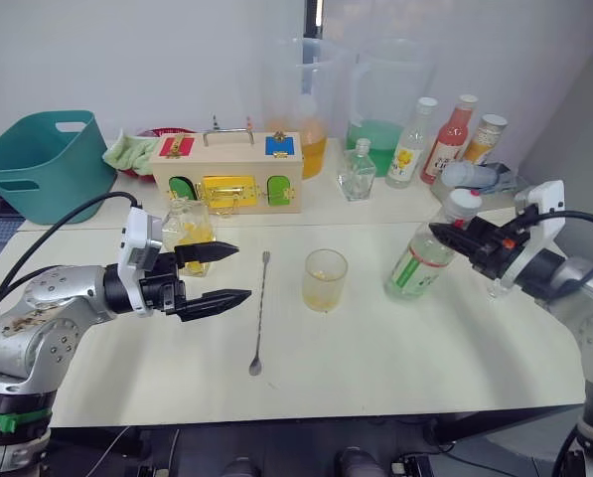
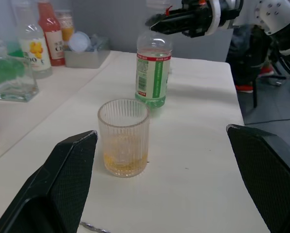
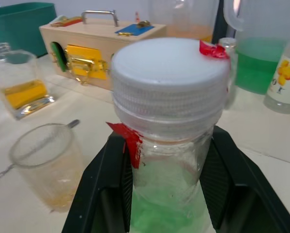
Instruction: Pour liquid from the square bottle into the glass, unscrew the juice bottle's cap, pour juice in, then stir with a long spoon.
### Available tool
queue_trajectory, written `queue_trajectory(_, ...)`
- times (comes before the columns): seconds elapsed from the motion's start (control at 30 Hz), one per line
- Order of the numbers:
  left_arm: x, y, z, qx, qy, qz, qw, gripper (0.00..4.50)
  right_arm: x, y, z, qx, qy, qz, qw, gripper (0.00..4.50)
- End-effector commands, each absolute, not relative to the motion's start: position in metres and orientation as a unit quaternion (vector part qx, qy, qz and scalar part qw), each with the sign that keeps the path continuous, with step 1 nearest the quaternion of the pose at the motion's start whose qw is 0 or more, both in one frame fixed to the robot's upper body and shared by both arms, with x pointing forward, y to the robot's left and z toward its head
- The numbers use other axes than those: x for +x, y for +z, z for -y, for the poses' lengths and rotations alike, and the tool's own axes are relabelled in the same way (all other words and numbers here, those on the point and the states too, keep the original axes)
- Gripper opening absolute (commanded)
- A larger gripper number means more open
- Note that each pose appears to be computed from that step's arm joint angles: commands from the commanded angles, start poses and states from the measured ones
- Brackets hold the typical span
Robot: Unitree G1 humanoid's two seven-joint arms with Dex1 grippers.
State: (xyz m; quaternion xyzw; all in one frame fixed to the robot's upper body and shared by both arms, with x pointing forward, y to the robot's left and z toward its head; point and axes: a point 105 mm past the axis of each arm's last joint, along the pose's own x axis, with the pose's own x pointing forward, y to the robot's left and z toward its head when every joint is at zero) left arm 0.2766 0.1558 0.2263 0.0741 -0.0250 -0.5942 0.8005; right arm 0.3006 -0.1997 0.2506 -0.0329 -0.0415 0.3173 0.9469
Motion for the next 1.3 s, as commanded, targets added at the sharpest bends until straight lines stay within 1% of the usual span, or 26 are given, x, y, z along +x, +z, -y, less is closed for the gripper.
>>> queue_trajectory(0.03,0.278,0.232,-0.151,0.086,-0.614,0.039,0.784,4.50,0.271,0.263,0.168,-0.037,0.375,0.069,0.924,1.35)
queue_trajectory(0.07,0.278,0.232,-0.151,0.086,-0.616,0.039,0.782,4.50,0.268,0.262,0.165,-0.035,0.380,0.067,0.922,1.35)
queue_trajectory(0.1,0.279,0.232,-0.147,0.086,-0.621,0.042,0.778,4.50,0.258,0.253,0.148,-0.032,0.401,0.063,0.913,1.35)
queue_trajectory(0.17,0.280,0.232,-0.143,0.087,-0.627,0.046,0.773,4.50,0.243,0.244,0.128,-0.024,0.427,0.059,0.902,1.35)
queue_trajectory(0.23,0.279,0.232,-0.141,0.088,-0.629,0.047,0.771,4.50,0.236,0.241,0.121,-0.015,0.434,0.058,0.899,1.35)
queue_trajectory(0.33,0.277,0.229,-0.139,0.088,-0.634,0.042,0.767,4.50,0.236,0.237,0.109,-0.009,0.437,0.059,0.897,1.35)
queue_trajectory(0.4,0.274,0.225,-0.139,0.089,-0.641,0.032,0.762,4.50,0.237,0.229,0.098,-0.029,0.449,0.051,0.892,1.35)
queue_trajectory(0.53,0.269,0.224,-0.141,0.093,-0.646,0.022,0.757,4.50,0.236,0.224,0.089,-0.046,0.468,0.047,0.881,1.35)
queue_trajectory(0.83,0.266,0.218,-0.154,0.108,-0.629,0.004,0.770,4.50,0.241,0.202,0.074,-0.089,0.492,0.032,0.865,1.35)
queue_trajectory(0.87,0.266,0.218,-0.154,0.107,-0.629,0.002,0.770,4.50,0.240,0.201,0.073,-0.091,0.499,0.029,0.862,2.41)
queue_trajectory(1.07,0.265,0.216,-0.155,0.103,-0.628,-0.005,0.771,4.50,0.238,0.201,0.077,-0.100,0.531,0.018,0.841,4.48)
queue_trajectory(1.17,0.265,0.217,-0.155,0.103,-0.625,-0.002,0.774,4.50,0.247,0.201,0.104,-0.122,0.541,-0.011,0.832,4.48)
queue_trajectory(1.23,0.265,0.218,-0.155,0.103,-0.624,-0.002,0.774,4.50,0.247,0.201,0.109,-0.127,0.548,-0.017,0.827,4.48)
queue_trajectory(1.3,0.262,0.218,-0.156,0.105,-0.620,-0.002,0.778,4.50,0.248,0.207,0.122,-0.142,0.598,-0.022,0.788,4.48)
